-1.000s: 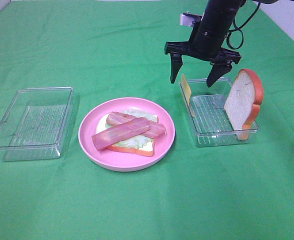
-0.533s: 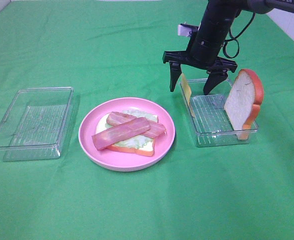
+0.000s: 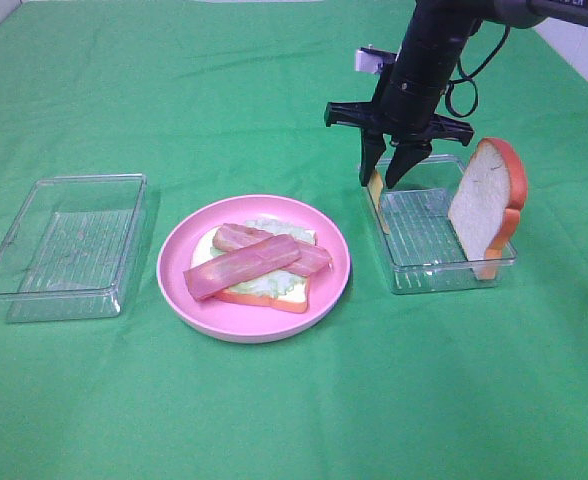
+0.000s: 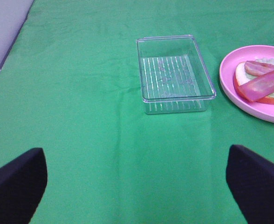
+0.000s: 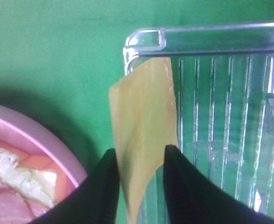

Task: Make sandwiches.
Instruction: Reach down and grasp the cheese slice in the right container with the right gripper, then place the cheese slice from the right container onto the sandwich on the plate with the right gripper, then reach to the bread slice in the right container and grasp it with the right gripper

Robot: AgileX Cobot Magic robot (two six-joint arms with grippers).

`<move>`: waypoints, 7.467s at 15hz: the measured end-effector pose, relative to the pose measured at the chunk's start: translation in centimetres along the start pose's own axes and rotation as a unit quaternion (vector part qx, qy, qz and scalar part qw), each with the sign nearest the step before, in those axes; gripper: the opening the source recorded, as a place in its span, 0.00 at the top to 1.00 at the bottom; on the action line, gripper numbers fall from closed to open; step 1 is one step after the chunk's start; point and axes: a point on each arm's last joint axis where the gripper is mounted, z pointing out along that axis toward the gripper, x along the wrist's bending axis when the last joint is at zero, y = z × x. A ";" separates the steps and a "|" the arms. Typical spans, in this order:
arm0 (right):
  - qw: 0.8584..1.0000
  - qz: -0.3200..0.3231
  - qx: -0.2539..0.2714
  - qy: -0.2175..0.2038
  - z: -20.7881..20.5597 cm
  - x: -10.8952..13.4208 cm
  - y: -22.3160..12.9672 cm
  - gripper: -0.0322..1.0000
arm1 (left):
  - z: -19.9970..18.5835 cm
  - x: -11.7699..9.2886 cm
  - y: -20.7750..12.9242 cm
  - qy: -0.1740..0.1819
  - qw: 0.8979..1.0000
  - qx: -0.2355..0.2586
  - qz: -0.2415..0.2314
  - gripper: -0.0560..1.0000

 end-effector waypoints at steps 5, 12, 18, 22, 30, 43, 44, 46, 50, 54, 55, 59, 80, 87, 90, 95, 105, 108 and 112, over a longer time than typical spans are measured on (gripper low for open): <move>1.000 0.000 0.000 0.000 0.0 0.0 0.0 0.95 | 0.0 0.0 0.0 0.000 1.000 0.000 0.000 0.03; 0.998 -0.006 -0.054 0.030 -5.8 1.0 -0.8 0.95 | 0.0 0.0 0.0 0.000 1.000 0.000 0.000 0.03; 0.970 -0.076 -0.097 0.208 -12.9 4.6 -3.2 0.95 | 0.0 0.0 0.0 0.000 1.000 0.000 0.000 0.03; 0.960 -0.098 -0.102 0.241 -14.5 5.1 -4.4 0.95 | 0.0 0.0 0.0 0.000 1.000 0.000 0.000 0.03; 0.907 -0.104 -0.083 0.400 -10.6 5.1 -11.5 0.95 | 0.0 0.0 0.0 0.000 1.000 0.000 0.000 0.03; 0.892 -0.069 -0.019 0.446 -0.2 8.9 -9.5 0.95 | 0.0 0.0 0.0 0.000 1.000 0.000 0.000 0.03; 0.892 -0.069 -0.019 0.446 0.3 9.1 -9.0 0.95 | 0.0 0.0 0.0 0.000 1.000 0.000 0.000 0.03; 0.893 -0.064 -0.018 0.444 1.4 9.1 -8.3 0.95 | 0.0 0.0 0.0 0.000 1.000 0.000 0.000 0.03; 0.914 -0.054 0.003 0.402 3.6 8.5 -8.2 0.95 | 0.0 0.0 0.0 0.000 1.000 0.000 0.000 0.03; 0.929 -0.051 0.005 0.366 4.1 8.0 -8.2 0.95 | 0.0 0.0 0.0 0.000 1.000 0.000 0.000 0.03; 0.930 -0.050 0.006 0.363 4.1 7.9 -8.2 0.95 | 0.0 0.0 0.0 0.000 1.000 0.000 0.000 0.03; 0.940 -0.042 0.018 0.338 4.4 7.6 -8.3 0.92 | 0.0 0.0 0.0 0.000 1.000 0.000 0.000 0.03; 0.992 -0.061 -0.106 -0.031 -13.0 3.3 -7.2 0.02 | 0.0 0.0 0.0 0.000 1.000 0.000 0.000 0.03; 0.994 0.027 -0.087 -0.056 -13.2 -4.2 -6.8 0.02 | 0.0 0.0 0.0 0.000 1.000 0.000 0.000 0.03; 0.994 0.043 -0.078 -0.058 -13.0 -6.2 -6.7 0.02 | 0.0 0.0 0.0 0.000 1.000 0.000 0.000 0.03; 0.996 0.059 0.001 -0.062 -8.0 -8.7 -6.4 0.02 | 0.0 0.0 0.0 0.000 1.000 0.000 0.000 0.03; 0.995 0.056 0.057 -0.051 -3.5 -9.0 -5.7 0.21 | 0.0 0.0 0.0 0.000 1.000 0.000 0.000 0.03; 0.995 0.055 0.057 -0.054 -3.5 -9.1 -5.7 0.56 | 0.0 0.0 0.0 0.000 1.000 0.000 0.000 0.03; 0.995 0.055 0.057 -0.055 -3.5 -9.1 -5.7 0.74 | 0.0 0.0 0.0 0.000 1.000 0.000 0.000 0.03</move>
